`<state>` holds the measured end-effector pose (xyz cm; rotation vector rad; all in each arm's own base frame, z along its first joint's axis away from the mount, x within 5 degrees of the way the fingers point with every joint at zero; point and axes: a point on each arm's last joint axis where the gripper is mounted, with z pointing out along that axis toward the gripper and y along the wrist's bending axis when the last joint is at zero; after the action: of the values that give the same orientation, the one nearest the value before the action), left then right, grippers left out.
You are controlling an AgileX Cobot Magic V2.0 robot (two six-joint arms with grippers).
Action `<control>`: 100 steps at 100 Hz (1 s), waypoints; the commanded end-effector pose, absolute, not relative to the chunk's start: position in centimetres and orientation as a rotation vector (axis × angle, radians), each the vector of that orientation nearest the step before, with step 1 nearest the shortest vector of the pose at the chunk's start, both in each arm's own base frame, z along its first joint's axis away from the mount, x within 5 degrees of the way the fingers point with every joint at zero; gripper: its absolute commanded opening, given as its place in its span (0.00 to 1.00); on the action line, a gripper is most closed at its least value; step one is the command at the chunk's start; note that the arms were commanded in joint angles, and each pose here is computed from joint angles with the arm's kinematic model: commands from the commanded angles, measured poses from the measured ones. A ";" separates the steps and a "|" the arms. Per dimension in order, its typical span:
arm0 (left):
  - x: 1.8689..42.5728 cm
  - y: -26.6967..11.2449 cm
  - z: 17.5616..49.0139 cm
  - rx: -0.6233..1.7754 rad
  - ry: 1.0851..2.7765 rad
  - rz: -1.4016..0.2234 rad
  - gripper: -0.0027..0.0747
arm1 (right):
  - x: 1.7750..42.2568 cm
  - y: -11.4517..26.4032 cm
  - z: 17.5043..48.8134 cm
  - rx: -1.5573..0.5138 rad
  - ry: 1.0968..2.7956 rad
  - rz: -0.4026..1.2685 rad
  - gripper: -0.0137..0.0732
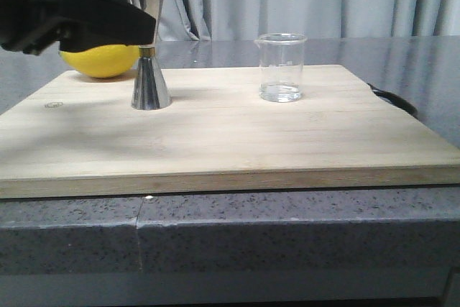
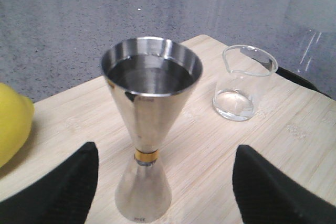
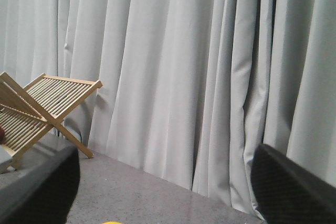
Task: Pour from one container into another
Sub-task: 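Open the left gripper and raise it away from the jigger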
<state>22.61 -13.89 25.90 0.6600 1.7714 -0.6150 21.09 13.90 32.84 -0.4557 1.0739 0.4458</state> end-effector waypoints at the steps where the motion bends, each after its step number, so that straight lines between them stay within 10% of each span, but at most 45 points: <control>1: 21.5 -13.2 28.9 0.624 1.682 -0.621 0.67 | 20.7 13.3 34.5 -0.394 0.998 0.448 0.85; 53: 13.3 -6.0 36.5 0.362 1.501 -0.303 0.65 | 20.0 7.6 36.7 -0.167 1.101 0.111 0.85; 100: 6.8 -2.7 39.4 0.275 1.255 -0.297 0.17 | 10.4 3.9 41.0 -0.296 1.016 0.070 0.84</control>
<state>7.67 -3.02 38.14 0.2888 1.3151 -0.2760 12.43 5.06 38.95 -0.3111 1.1480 0.1359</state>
